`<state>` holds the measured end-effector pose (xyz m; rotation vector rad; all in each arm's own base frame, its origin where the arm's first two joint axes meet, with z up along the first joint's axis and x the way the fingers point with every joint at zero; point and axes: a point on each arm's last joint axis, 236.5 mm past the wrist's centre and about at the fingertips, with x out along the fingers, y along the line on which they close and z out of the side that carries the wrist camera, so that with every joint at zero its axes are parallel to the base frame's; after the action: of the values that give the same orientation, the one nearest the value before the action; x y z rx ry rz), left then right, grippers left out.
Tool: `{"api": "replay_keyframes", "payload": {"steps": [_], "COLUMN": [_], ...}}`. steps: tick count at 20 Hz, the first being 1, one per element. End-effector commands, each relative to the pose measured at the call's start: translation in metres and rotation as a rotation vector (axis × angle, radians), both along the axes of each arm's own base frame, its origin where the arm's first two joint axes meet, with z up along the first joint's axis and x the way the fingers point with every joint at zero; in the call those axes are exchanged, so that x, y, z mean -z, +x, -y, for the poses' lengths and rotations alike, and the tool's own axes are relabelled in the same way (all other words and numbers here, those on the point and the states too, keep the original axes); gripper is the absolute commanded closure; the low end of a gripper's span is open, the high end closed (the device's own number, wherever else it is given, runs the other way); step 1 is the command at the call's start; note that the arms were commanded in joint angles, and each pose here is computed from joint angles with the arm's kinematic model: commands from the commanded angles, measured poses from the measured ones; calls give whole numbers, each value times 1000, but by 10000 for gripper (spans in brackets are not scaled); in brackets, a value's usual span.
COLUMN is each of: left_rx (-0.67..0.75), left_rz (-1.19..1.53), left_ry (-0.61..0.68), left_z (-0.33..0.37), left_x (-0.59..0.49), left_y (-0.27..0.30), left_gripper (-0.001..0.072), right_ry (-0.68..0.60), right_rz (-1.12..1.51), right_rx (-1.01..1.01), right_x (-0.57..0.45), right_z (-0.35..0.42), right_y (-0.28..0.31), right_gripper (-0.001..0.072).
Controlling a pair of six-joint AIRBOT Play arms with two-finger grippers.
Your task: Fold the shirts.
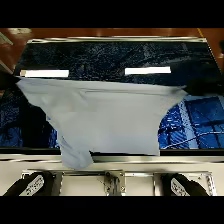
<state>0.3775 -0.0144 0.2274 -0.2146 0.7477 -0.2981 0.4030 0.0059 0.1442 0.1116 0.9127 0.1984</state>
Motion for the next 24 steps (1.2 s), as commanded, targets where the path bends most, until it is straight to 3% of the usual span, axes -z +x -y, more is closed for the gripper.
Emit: {"api": "replay_keyframes", "payload": {"steps": [1,6,13,18,24], "left_rx": [-22,-115,-136,-95,32], "left_rz": [-7,-33,-91,-168,-551], "left_ry": [-87,-97,-85,-70,85], "left_z": [-1,-11,9,19,9], "left_x": [64,138,218,247,289], "left_y": [80,144,177,169,83], "left_gripper": [673,673,672,674,674], "right_ry": [24,100,120,125,132], "right_rz": [292,421,225,95,-183], "right_rx": [80,225,259,254,222], "right_x": [23,65,159,195,227], "right_z": [-28,-33,-35,-38,-33], "right_y": [117,181,181,165,112], "right_gripper": [650,650,650,650,650]}}
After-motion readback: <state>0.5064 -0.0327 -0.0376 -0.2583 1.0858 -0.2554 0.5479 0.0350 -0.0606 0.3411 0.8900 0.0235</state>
